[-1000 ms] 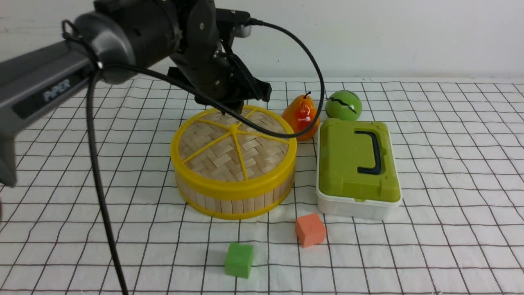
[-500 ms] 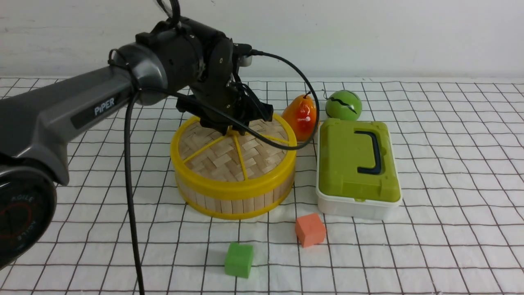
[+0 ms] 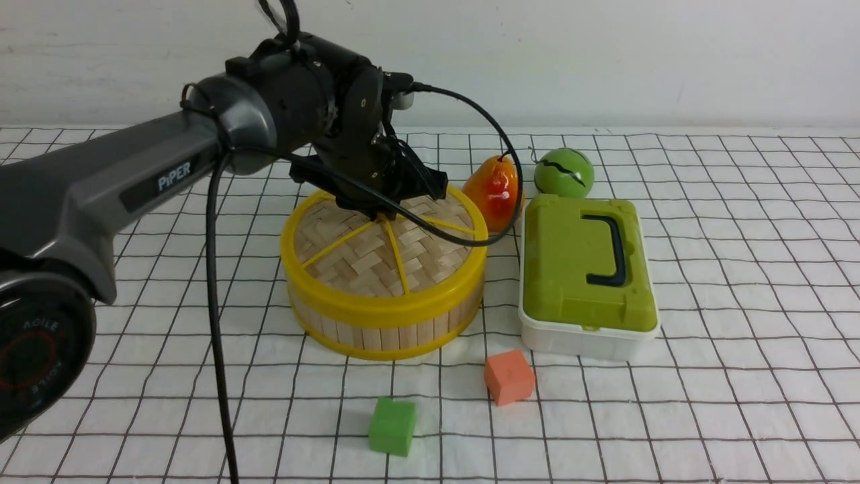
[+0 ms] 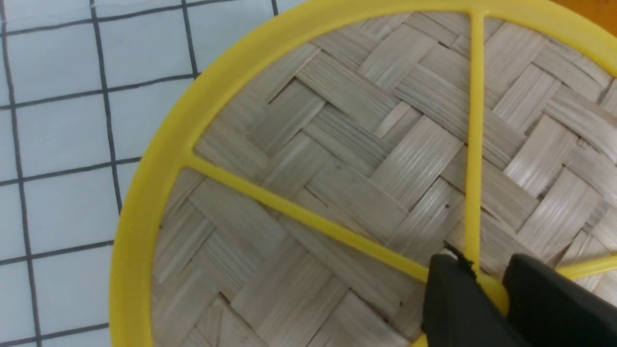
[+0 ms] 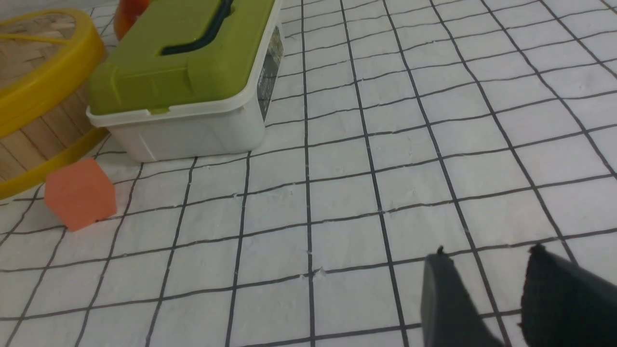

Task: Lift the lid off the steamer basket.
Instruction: Use the left arm to lift the lid of the steamer, then use the left arm to place the steamer lid on the table

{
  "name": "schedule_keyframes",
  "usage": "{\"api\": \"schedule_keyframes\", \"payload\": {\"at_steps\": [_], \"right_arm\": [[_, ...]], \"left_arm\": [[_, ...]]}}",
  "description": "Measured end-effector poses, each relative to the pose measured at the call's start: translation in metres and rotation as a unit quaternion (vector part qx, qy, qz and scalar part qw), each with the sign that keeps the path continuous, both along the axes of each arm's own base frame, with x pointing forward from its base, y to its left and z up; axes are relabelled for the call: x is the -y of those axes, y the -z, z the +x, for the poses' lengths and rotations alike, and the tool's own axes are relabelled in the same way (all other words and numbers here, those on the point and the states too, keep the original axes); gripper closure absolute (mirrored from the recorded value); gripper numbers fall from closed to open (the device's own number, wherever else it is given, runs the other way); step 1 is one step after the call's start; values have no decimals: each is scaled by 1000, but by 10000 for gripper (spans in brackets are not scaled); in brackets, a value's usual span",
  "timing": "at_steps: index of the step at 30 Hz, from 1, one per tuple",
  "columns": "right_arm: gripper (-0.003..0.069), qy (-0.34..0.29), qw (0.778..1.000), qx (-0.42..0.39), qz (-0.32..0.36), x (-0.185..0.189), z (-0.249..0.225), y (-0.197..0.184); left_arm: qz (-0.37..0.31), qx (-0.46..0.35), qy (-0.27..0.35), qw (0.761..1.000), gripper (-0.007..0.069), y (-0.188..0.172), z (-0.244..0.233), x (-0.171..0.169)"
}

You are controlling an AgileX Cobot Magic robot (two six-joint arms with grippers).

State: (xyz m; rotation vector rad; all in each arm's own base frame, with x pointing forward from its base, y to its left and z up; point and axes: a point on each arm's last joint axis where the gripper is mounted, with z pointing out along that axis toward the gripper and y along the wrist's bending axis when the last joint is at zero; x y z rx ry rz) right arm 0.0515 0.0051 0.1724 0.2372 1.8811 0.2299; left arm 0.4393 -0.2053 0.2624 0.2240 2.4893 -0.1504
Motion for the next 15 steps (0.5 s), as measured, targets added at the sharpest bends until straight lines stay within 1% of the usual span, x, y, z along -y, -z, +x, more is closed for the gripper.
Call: {"api": "schedule_keyframes", "payload": {"at_steps": [2, 6, 8, 9, 10, 13, 14, 15], "right_arm": [[419, 0, 1000, 0, 0, 0, 0, 0], [419, 0, 1000, 0, 0, 0, 0, 0], [419, 0, 1000, 0, 0, 0, 0, 0], [419, 0, 1000, 0, 0, 0, 0, 0], [419, 0, 1000, 0, 0, 0, 0, 0], [419, 0, 1000, 0, 0, 0, 0, 0], [419, 0, 1000, 0, 0, 0, 0, 0], [419, 0, 1000, 0, 0, 0, 0, 0]], "left_arm": [[0, 12, 0, 1000, 516, -11, -3, -2], [-8, 53, -1, 999, 516, -50, -14, -10], [-4, 84, -2, 996, 516, -77, -24, -18], [-4, 87, -2, 996, 516, -79, -25, -19], [2, 107, -11, 994, 516, -98, -31, -32], [23, 129, -40, 991, 516, -122, -37, -61], [23, 129, -43, 990, 516, -124, -37, -64], [41, 134, -63, 988, 516, -131, -39, -82]]}}
